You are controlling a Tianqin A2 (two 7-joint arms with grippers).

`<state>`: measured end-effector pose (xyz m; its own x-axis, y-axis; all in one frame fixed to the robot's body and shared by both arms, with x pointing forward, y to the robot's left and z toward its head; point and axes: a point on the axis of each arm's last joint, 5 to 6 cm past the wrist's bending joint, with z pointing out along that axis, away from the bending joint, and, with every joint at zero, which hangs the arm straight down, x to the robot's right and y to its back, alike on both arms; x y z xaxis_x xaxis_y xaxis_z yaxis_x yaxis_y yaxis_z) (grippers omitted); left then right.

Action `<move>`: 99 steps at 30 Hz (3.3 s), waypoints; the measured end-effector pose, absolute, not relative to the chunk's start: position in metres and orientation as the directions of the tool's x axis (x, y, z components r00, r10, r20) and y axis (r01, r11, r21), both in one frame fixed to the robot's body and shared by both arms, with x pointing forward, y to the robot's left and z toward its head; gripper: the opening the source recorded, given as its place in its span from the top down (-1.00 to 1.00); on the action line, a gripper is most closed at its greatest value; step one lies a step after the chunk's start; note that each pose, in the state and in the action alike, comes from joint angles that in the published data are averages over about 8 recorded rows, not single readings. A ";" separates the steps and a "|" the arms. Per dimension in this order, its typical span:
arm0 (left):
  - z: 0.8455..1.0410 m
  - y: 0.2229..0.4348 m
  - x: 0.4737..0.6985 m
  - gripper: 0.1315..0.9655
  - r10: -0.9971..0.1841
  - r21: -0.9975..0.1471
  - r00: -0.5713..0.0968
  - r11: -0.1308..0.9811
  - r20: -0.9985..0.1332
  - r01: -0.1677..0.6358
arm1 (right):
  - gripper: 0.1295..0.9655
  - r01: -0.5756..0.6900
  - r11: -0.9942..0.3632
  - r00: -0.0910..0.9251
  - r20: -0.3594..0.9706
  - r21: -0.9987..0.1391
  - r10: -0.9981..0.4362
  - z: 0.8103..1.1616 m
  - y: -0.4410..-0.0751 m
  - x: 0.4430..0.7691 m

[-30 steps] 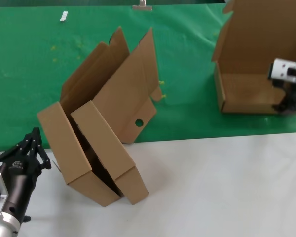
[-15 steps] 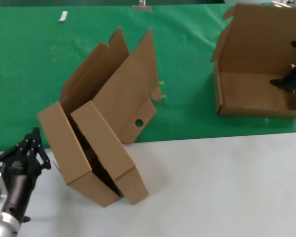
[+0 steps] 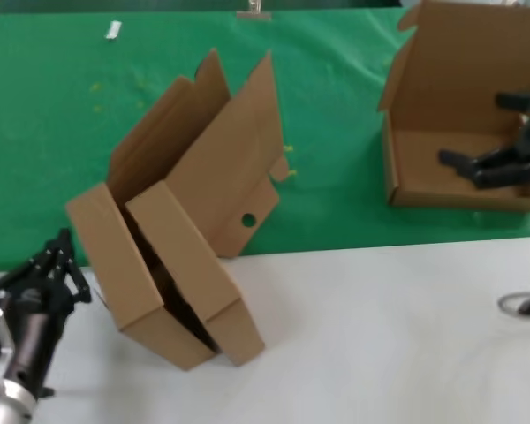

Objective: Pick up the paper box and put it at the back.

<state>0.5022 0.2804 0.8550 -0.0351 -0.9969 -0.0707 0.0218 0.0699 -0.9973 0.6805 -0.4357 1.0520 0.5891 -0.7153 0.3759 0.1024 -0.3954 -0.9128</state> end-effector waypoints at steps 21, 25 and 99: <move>0.855 0.280 0.502 0.94 -0.997 -0.997 -0.035 0.070 -0.071 0.022 | -1.00 0.411 0.184 0.474 0.037 -0.893 -0.880 0.874 -0.319 0.613; 0.855 0.280 0.502 0.94 -0.997 -0.997 -0.035 0.070 -0.071 0.022 | -1.00 0.378 0.165 0.465 0.033 -0.911 -0.885 0.872 -0.319 0.610; 0.855 0.280 0.502 -1.00 -0.997 -0.997 -0.035 0.070 -0.071 0.022 | -1.00 0.020 -0.069 0.053 0.070 -0.997 -0.996 0.854 -0.283 0.513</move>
